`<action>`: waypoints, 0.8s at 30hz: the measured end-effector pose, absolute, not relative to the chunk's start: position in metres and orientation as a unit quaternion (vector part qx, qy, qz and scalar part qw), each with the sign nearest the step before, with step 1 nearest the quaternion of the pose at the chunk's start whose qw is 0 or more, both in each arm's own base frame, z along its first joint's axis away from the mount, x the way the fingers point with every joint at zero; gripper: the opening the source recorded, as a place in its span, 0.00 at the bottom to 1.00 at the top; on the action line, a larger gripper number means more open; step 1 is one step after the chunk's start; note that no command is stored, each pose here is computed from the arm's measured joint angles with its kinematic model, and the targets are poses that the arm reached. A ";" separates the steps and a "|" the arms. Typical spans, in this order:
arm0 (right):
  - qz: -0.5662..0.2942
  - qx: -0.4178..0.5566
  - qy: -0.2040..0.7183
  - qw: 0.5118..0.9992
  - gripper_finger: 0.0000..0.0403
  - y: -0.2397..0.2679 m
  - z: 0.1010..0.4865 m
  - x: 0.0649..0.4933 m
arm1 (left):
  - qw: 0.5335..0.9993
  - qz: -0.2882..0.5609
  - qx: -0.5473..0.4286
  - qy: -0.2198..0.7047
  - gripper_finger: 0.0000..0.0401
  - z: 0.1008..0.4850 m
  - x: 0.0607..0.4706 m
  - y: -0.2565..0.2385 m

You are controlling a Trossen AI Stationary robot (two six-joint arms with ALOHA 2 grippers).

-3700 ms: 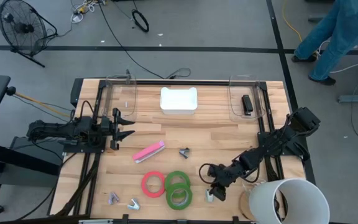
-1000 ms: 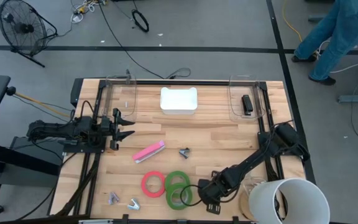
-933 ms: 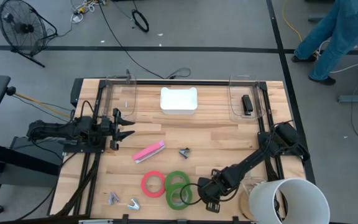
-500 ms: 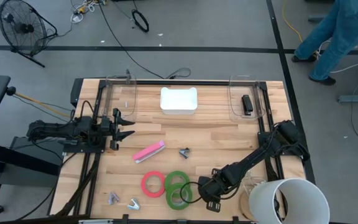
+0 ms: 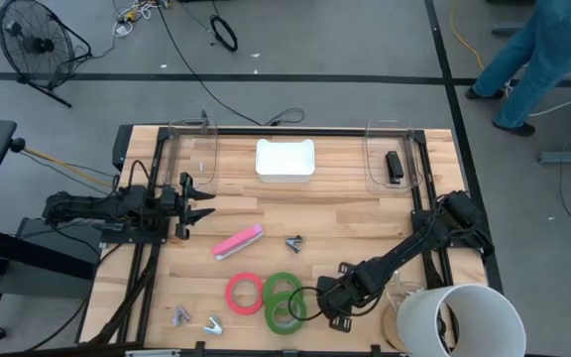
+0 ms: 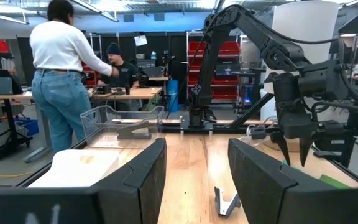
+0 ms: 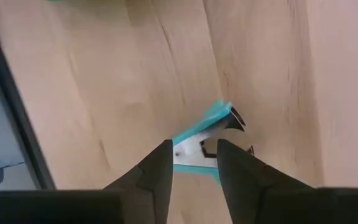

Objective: Pick and place Stapler, Stapler remover, tape
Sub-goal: Put the blue staple remover into the white bin

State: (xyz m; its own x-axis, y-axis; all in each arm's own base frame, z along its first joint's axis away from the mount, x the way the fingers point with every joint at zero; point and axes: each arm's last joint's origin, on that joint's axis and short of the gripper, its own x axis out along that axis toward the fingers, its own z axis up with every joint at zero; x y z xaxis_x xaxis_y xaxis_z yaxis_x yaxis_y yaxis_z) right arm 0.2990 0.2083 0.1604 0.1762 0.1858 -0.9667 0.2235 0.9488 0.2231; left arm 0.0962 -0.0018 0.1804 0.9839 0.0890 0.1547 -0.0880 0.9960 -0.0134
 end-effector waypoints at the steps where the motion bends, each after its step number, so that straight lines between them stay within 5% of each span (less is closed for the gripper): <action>1: -0.016 0.163 0.643 0.748 0.32 0.208 0.158 0.298 | 0.996 0.044 -0.003 -0.078 0.44 0.180 0.096 -0.002; 24: -0.047 0.209 0.644 0.734 0.28 0.199 0.131 0.286 | 0.996 0.044 -0.003 -0.078 0.44 0.180 0.096 -0.002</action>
